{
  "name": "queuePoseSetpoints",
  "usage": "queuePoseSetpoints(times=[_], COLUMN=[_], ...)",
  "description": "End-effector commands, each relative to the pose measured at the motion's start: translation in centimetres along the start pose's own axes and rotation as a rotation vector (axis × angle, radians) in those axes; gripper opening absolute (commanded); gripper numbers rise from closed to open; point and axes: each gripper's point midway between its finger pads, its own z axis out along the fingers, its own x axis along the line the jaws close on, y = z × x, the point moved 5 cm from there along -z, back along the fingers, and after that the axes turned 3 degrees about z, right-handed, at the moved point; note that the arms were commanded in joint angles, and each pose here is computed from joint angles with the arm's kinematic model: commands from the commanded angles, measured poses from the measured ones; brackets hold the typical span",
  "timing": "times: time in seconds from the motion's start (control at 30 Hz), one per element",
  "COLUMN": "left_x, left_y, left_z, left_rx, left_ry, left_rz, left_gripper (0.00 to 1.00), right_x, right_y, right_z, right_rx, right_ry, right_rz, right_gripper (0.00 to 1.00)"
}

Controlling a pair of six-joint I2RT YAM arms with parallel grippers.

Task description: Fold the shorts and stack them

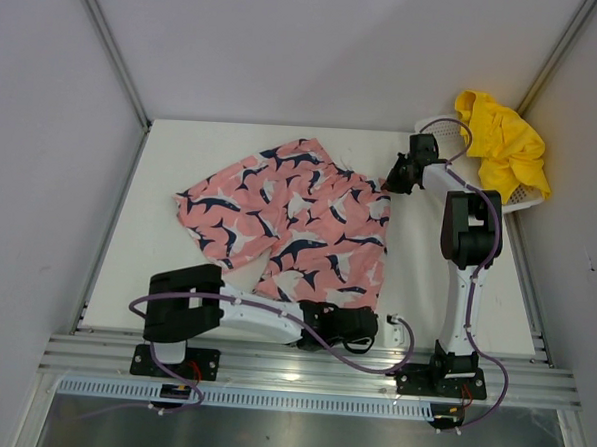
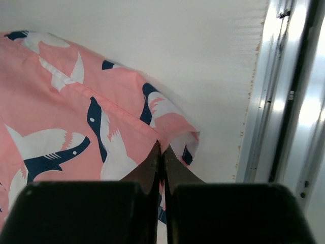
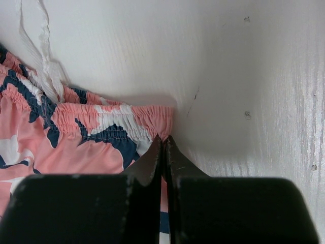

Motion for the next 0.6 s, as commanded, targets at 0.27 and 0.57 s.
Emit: queuePoseSetpoints(times=[0.27,0.57], left_x=[-3.2,-6.6], left_y=[2.9,4.2], left_z=[-4.3,-4.8], left_rx=[-0.106,-0.162], left_ry=[-0.064,-0.023], left_rz=[-0.037,-0.044], left_gripper=[0.0,0.0], right_x=[0.9,1.1], right_y=[1.0,0.2], right_z=[-0.6,-0.3], right_rx=[-0.021,0.014], right_ry=[0.031,0.056], right_rz=[0.017,0.049], right_gripper=[0.0,0.0])
